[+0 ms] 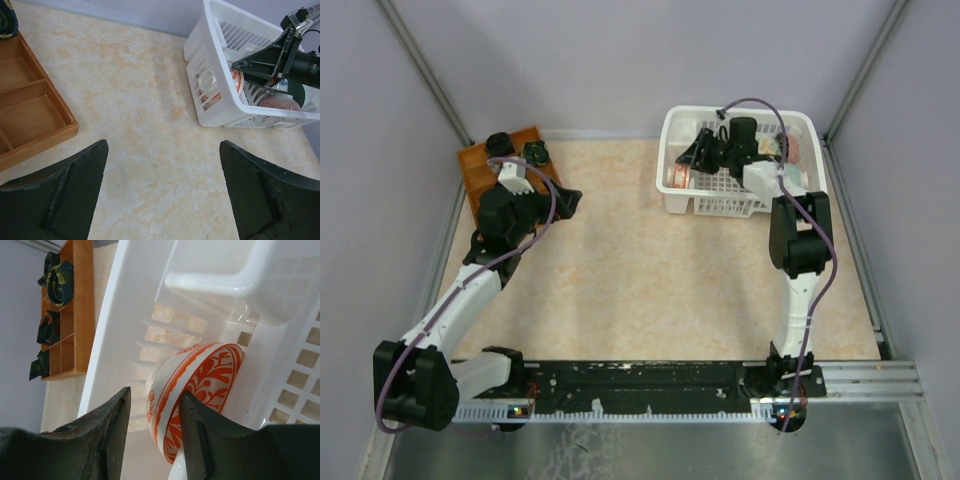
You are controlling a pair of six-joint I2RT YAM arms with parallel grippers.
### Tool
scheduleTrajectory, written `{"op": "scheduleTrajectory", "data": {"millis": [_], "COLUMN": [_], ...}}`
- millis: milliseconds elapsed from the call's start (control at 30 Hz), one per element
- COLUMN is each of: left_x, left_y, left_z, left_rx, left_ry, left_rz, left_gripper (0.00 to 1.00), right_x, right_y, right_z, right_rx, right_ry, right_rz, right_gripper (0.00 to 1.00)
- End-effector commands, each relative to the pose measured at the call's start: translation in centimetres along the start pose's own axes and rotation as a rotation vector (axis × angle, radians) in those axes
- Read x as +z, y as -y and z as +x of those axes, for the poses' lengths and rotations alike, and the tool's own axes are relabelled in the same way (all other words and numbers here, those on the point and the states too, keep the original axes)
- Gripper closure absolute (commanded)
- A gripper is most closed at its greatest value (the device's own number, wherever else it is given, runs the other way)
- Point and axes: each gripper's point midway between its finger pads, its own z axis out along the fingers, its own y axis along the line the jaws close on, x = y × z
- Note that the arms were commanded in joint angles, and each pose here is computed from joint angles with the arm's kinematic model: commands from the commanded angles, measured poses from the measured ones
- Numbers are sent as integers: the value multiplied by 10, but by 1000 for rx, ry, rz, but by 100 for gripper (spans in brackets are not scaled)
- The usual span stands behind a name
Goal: Unload the bowls from the dish rack
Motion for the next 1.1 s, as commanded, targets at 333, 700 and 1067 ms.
{"op": "scheduleTrajectory", "data": {"millis": [333, 700, 1067], "left_x": [0, -1, 1], "left_y": [0, -2, -2], "left_z": [2, 0, -2], "left_rx": [3, 14, 17], "left_ry": [6, 16, 19], "left_rz": [1, -11, -16], "left_gripper": [2, 2, 2], "right_x": [-3, -6, -47], "right_y": [-9, -26, -82], "right_z": [3, -15, -73], "right_rx": [26, 9, -78], "right_ry": [-13, 60, 235], "right_rz": [-82, -144, -268], "right_gripper": [69, 100, 100]}}
